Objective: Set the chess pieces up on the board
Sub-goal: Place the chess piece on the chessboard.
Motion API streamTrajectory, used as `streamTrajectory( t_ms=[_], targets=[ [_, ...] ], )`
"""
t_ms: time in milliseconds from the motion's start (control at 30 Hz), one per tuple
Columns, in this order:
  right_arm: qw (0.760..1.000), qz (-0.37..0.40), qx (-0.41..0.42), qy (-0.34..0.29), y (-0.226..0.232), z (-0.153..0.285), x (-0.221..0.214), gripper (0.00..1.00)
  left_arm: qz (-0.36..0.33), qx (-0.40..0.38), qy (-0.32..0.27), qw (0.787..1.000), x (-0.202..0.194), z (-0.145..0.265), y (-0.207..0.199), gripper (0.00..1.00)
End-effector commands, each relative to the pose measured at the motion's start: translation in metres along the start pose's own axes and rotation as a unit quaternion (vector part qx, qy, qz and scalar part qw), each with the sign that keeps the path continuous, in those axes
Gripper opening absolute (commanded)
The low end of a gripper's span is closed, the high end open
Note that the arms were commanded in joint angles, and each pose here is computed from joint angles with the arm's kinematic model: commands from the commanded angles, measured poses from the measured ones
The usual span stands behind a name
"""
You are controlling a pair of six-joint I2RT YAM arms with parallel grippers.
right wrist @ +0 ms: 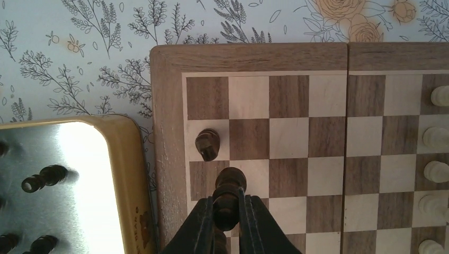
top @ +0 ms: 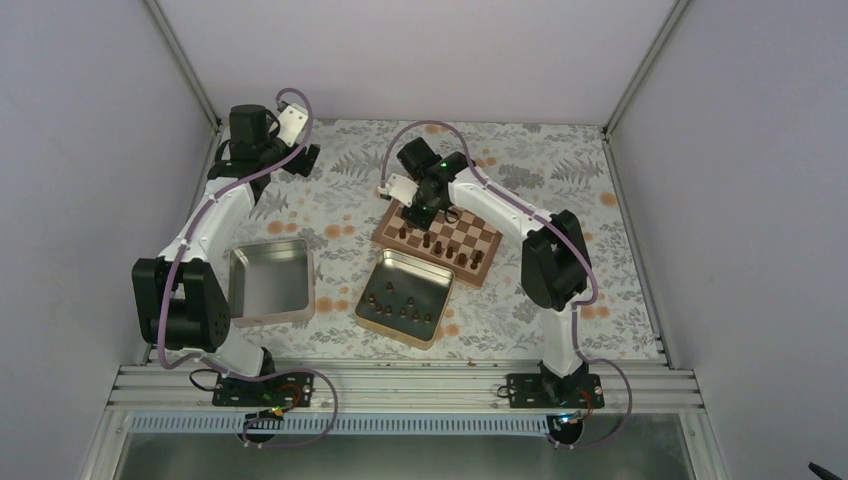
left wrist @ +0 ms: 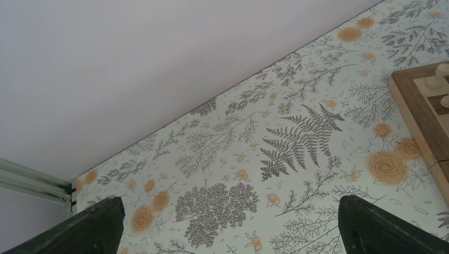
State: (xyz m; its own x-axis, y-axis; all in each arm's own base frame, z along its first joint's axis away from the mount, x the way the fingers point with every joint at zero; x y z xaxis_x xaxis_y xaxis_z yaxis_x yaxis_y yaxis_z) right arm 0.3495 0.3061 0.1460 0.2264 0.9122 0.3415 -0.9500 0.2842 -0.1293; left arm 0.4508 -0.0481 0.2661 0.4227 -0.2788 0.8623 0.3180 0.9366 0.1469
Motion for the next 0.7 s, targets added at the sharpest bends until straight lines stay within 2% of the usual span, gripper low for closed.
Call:
streamTrajectory(
  t_ms=[0,667],
  targets=[
    [1.0,0.011,-0.013,-0.009,-0.008,0.005,0.002,0.06,-0.005,0.005,-0.016,1.0,0.01,0.005,0.002,1.0],
    [0.999,0.02,0.041,0.021,0.013,-0.02,-0.024,0.06,-0.004,0.002,-0.012,1.0,0.009,0.002,0.001,1.0]
  ],
)
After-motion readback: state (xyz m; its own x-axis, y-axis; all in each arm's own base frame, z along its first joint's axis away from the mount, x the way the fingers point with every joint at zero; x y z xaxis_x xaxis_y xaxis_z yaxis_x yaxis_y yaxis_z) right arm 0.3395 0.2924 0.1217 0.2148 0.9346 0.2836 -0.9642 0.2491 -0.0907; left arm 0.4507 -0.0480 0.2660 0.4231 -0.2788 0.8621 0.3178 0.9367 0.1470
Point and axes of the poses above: each gripper's point midway between its finger pads, its own z axis back along the fingers, its own y axis along the line the jaws close on, x = y × z, the point moved 3 cm from there along z, back along the fingers, and after that the axes turned 9 degrees about z, right-handed, at the moved point
